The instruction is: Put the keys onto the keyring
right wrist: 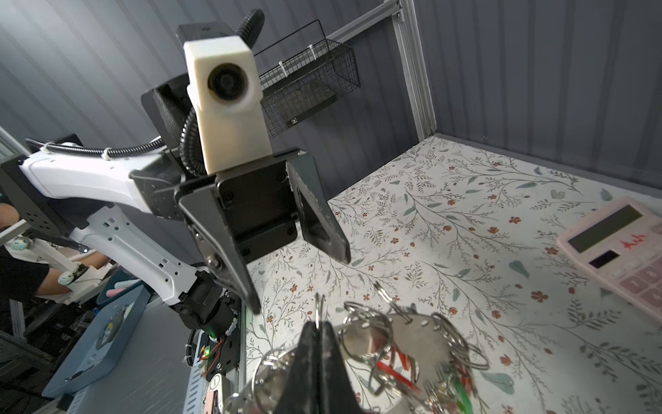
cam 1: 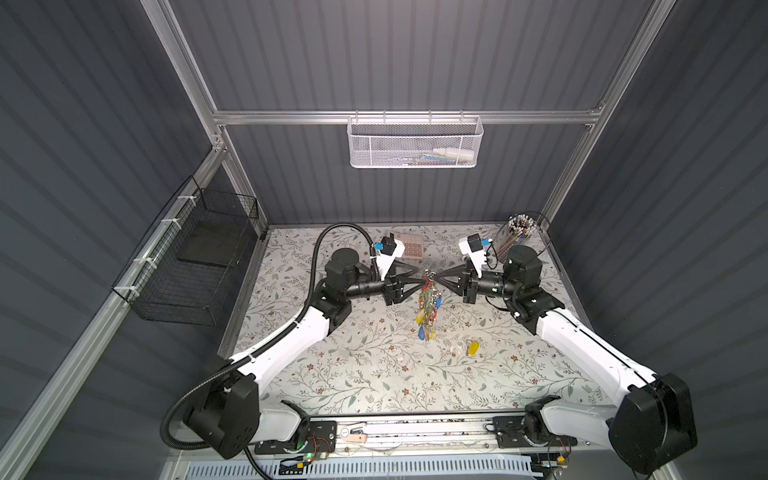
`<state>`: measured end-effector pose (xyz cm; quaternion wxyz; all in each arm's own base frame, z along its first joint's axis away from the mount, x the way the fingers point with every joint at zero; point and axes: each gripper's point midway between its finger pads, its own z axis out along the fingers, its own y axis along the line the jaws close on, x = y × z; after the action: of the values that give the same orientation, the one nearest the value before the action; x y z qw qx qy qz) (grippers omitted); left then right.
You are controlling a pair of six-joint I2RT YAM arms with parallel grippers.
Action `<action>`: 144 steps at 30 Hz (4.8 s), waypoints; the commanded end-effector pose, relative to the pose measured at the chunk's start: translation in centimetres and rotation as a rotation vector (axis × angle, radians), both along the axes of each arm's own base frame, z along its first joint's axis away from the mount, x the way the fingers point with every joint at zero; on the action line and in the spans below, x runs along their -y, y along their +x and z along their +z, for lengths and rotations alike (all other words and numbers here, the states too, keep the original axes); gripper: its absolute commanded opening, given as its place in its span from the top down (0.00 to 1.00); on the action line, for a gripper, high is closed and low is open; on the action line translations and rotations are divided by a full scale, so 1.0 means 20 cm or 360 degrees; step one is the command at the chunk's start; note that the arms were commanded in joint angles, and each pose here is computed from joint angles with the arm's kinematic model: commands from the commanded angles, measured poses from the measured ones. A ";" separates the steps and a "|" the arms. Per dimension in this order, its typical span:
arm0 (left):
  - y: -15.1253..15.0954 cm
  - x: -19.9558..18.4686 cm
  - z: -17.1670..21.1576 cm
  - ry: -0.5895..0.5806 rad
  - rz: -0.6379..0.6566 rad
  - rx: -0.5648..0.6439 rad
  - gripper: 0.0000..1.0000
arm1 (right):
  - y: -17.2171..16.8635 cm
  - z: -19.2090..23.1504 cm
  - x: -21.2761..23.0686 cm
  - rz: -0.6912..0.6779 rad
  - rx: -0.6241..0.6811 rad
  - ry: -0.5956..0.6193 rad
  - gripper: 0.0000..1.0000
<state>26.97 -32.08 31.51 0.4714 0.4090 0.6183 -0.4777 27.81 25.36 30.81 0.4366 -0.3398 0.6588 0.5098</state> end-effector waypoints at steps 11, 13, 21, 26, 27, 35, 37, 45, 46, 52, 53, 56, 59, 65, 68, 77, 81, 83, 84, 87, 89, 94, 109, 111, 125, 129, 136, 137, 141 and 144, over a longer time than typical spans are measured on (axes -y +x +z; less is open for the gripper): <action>-0.05 0.02 -0.03 0.0390 -0.0280 0.0068 0.35 | -0.06 0.09 -0.01 0.0117 0.0162 -0.0048 1.00; -0.04 0.04 -0.02 0.0395 -0.0312 0.0056 0.36 | -0.06 0.09 -0.01 0.0121 0.0160 -0.0047 1.00; -0.04 0.08 0.01 0.0415 -0.0418 0.0040 0.49 | -0.07 0.08 -0.02 0.0143 0.0145 -0.0033 1.00; -0.05 0.09 0.01 0.0422 -0.0437 0.0033 0.53 | -0.07 0.08 -0.02 0.0150 0.0139 -0.0028 1.00; -0.05 0.10 0.01 0.0420 -0.0445 0.0038 0.54 | -0.07 0.08 -0.02 0.0153 0.0138 -0.0025 1.00; -0.05 0.12 0.00 0.0445 -0.0470 0.0024 0.57 | -0.07 0.08 -0.02 0.0160 0.0134 -0.0018 1.00; -0.05 0.12 0.00 0.0446 -0.0472 0.0024 0.59 | -0.07 0.08 -0.02 0.0161 0.0133 -0.0018 1.00; -0.06 0.15 -0.01 0.0447 -0.0502 0.0015 0.74 | -0.07 0.07 -0.03 0.0162 0.0129 -0.0019 1.00; -0.06 0.15 -0.02 0.0450 -0.0505 0.0009 0.74 | -0.07 0.07 -0.03 0.0163 0.0130 -0.0019 1.00; -0.07 0.16 -0.02 0.0462 -0.0522 0.0009 0.83 | -0.06 0.08 -0.03 0.0166 0.0128 -0.0018 1.00; -0.07 0.16 -0.02 0.0462 -0.0521 0.0014 0.85 | -0.06 0.08 -0.03 0.0164 0.0130 -0.0018 1.00; -0.07 0.16 -0.02 0.0469 -0.0515 0.0008 0.90 | -0.06 0.07 -0.03 0.0168 0.0129 -0.0021 1.00; -0.07 0.16 -0.03 0.0471 -0.0510 0.0001 0.97 | -0.06 0.07 -0.03 0.0167 0.0126 -0.0023 1.00; -0.08 0.16 0.00 0.0404 -0.0488 -0.0011 1.00 | -0.05 0.08 -0.03 0.0156 0.0131 -0.0016 1.00; -0.11 0.15 0.08 0.0292 -0.0474 0.0023 1.00 | -0.05 0.09 -0.03 0.0143 0.0128 -0.0004 1.00; -0.13 0.10 0.14 0.0057 -0.0262 0.0118 1.00 | -0.03 0.17 0.00 0.0028 0.0119 0.0088 0.73; -0.10 0.09 0.12 -0.0003 -0.0184 0.0079 1.00 | -0.01 0.19 0.02 -0.0061 0.0107 0.0116 0.70; -0.09 0.08 0.11 -0.0060 -0.0130 0.0075 1.00 | 0.01 0.18 0.03 -0.0119 0.0074 0.0104 0.69; -0.09 0.07 0.10 -0.0085 -0.0116 0.0078 1.00 | 0.02 0.17 0.04 -0.0150 0.0053 0.0094 0.69; -0.06 0.06 0.09 -0.0137 -0.0030 0.0059 1.00 | 0.06 0.13 0.07 -0.0265 0.0006 0.0072 0.67; -0.04 0.05 0.08 -0.0171 0.0028 0.0043 1.00 | 0.09 0.10 0.09 -0.0354 -0.0030 0.0062 0.67; -0.01 0.03 0.04 -0.0247 0.0145 0.0035 1.00 | 0.09 0.07 0.16 -0.0526 -0.0107 0.0060 0.63; 0.08 -0.05 -0.14 -0.0441 0.0451 0.0144 1.00 | 0.12 -0.06 0.21 -0.0654 -0.0253 0.0013 0.57; 0.08 -0.06 -0.16 -0.0449 0.0471 0.0184 1.00 | 0.13 -0.07 0.20 -0.0654 -0.0271 0.0012 0.57; 0.06 -0.09 -0.27 -0.0507 0.0566 0.0524 1.00 | 0.19 -0.17 0.18 -0.0659 -0.0366 -0.0047 0.47; 0.04 -0.06 -0.29 -0.0468 0.0552 0.0582 1.00 | 0.20 -0.20 0.18 -0.0662 -0.0395 -0.0060 0.46; 0.04 -0.05 -0.31 -0.0440 0.0539 0.0611 1.00 | 0.19 -0.23 0.19 -0.0689 -0.0431 -0.0076 0.42; 0.04 -0.05 -0.31 -0.0439 0.0543 0.0610 1.00 | 0.19 -0.24 0.20 -0.0696 -0.0439 -0.0078 0.41; 0.05 -0.06 -0.32 -0.0444 0.0567 0.0588 1.00 | 0.15 -0.25 0.24 -0.0755 -0.0476 -0.0102 0.38; 0.06 -0.07 -0.33 -0.0438 0.0591 0.0547 1.00 | 0.09 -0.29 0.29 -0.0822 -0.0519 -0.0156 0.37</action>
<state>28.40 -31.26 22.15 0.6614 0.3110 0.5620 -0.3874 30.56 20.68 26.08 0.4329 -0.1172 0.7898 0.4183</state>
